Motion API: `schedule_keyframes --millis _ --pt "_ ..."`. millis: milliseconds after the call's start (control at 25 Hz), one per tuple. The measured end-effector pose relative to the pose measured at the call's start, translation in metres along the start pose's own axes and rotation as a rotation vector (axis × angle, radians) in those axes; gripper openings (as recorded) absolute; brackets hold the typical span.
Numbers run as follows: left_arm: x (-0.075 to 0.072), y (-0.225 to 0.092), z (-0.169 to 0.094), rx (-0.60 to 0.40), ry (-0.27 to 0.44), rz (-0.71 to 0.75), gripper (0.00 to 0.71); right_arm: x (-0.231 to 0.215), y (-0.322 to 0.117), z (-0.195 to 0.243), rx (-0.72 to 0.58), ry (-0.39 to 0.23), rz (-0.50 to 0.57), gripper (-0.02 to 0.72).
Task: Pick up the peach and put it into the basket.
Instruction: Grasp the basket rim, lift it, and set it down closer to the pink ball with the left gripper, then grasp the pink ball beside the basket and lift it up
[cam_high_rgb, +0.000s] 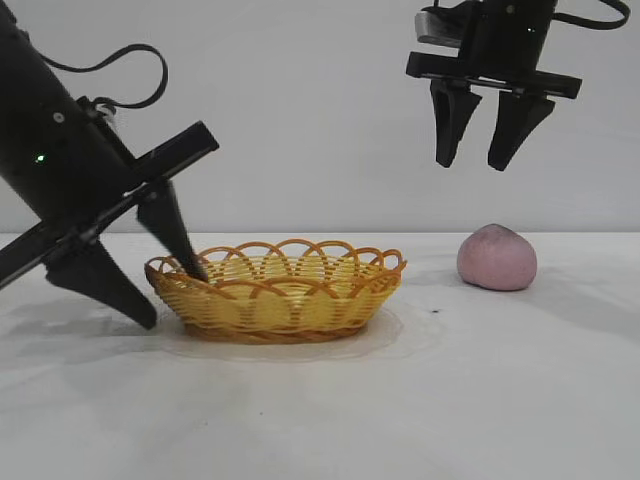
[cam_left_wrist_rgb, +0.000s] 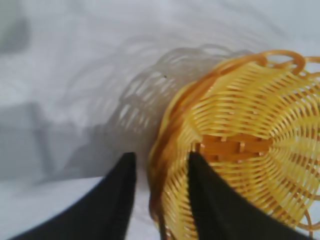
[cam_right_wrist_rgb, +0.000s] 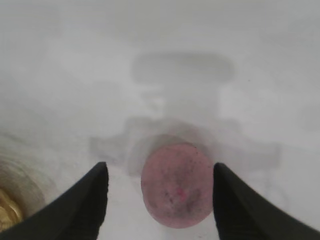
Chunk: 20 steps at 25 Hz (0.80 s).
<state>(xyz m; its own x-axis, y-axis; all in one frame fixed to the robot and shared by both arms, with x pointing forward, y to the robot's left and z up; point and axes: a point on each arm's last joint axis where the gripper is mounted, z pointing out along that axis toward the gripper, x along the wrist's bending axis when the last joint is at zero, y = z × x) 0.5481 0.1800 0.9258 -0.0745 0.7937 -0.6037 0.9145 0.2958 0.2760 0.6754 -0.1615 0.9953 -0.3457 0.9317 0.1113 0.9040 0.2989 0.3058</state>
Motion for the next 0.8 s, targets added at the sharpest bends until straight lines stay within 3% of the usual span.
schedule_keyframes --millis 200,320,400,440,480,640,680,800 --pt "0.027 0.022 -0.04 -0.105 0.038 -0.019 0.484 0.001 0.0 0.0 -0.001 0.007 0.004 0.426" --pt "0.035 0.03 -0.063 -0.142 0.091 0.077 0.484 0.002 0.0 0.0 -0.002 0.017 0.01 0.426" --pt "0.034 0.032 -0.074 -0.114 0.16 0.209 0.484 0.002 0.0 0.0 -0.003 0.023 0.011 0.426" --pt "0.034 0.033 -0.08 -0.085 0.208 0.26 0.417 0.002 0.0 0.0 -0.003 0.024 0.012 0.426" --pt "0.035 0.035 -0.085 -0.066 0.258 0.275 0.389 0.002 0.0 0.0 -0.003 0.026 0.013 0.426" --pt "0.05 0.038 -0.099 -0.001 0.501 0.334 0.394 0.003 0.0 0.0 -0.004 0.03 0.014 0.426" --pt "0.052 0.038 -0.103 0.006 0.544 0.336 0.354 0.003 0.001 0.0 -0.005 0.029 0.014 0.426" --pt "0.05 0.036 -0.116 -0.007 0.587 0.334 0.368 0.003 0.001 0.0 -0.006 0.031 0.015 0.426"
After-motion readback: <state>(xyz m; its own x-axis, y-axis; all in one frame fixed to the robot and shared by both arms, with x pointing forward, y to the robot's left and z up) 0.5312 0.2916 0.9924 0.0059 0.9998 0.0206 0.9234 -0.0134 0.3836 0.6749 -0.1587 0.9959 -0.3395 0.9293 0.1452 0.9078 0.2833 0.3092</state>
